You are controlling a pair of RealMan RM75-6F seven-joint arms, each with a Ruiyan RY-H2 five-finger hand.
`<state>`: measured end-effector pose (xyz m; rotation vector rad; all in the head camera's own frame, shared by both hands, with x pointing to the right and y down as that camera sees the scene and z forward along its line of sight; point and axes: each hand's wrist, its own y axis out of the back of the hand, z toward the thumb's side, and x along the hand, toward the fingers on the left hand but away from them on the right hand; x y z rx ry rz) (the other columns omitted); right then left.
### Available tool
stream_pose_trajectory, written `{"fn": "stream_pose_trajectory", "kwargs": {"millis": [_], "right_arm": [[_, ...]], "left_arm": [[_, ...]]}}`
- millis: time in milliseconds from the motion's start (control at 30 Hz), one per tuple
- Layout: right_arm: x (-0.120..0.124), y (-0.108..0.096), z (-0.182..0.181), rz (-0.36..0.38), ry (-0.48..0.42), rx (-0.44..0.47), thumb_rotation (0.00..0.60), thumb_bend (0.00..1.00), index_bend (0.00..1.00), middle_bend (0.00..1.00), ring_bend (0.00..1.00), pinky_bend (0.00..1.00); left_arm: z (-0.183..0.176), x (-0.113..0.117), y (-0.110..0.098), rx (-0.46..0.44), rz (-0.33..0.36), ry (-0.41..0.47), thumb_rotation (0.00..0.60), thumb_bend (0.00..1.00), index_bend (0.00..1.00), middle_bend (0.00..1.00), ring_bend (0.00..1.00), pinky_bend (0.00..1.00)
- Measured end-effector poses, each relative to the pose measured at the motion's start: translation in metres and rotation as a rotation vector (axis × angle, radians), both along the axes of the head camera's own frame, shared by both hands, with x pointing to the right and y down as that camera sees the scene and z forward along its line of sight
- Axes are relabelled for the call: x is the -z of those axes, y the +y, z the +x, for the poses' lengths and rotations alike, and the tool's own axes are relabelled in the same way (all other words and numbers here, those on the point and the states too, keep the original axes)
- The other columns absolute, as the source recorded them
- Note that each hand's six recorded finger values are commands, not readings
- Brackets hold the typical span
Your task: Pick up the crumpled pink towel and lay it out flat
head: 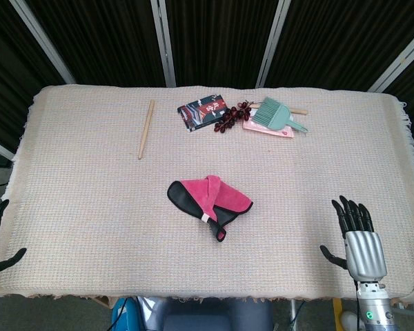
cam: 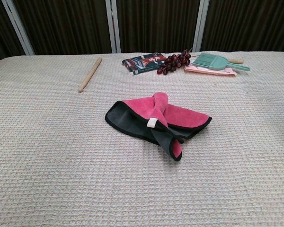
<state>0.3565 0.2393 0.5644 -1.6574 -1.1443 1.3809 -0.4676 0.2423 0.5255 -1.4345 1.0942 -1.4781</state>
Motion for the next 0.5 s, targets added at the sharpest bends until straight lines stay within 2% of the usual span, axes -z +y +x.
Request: {"fn": "stream_pose_trajectory", "kwargs": {"millis": [500], "right_arm": [[-0.0019, 0.001, -0.0036, -0.012, -0.001, 0.011, 0.6, 0.19, 0.0, 0.0, 0.0, 0.0]], "left_arm": [[0.0022, -0.0024, -0.0018, -0.007, -0.003, 0.002, 0.6, 0.0, 0.0, 0.0, 0.0, 0.0]]}}
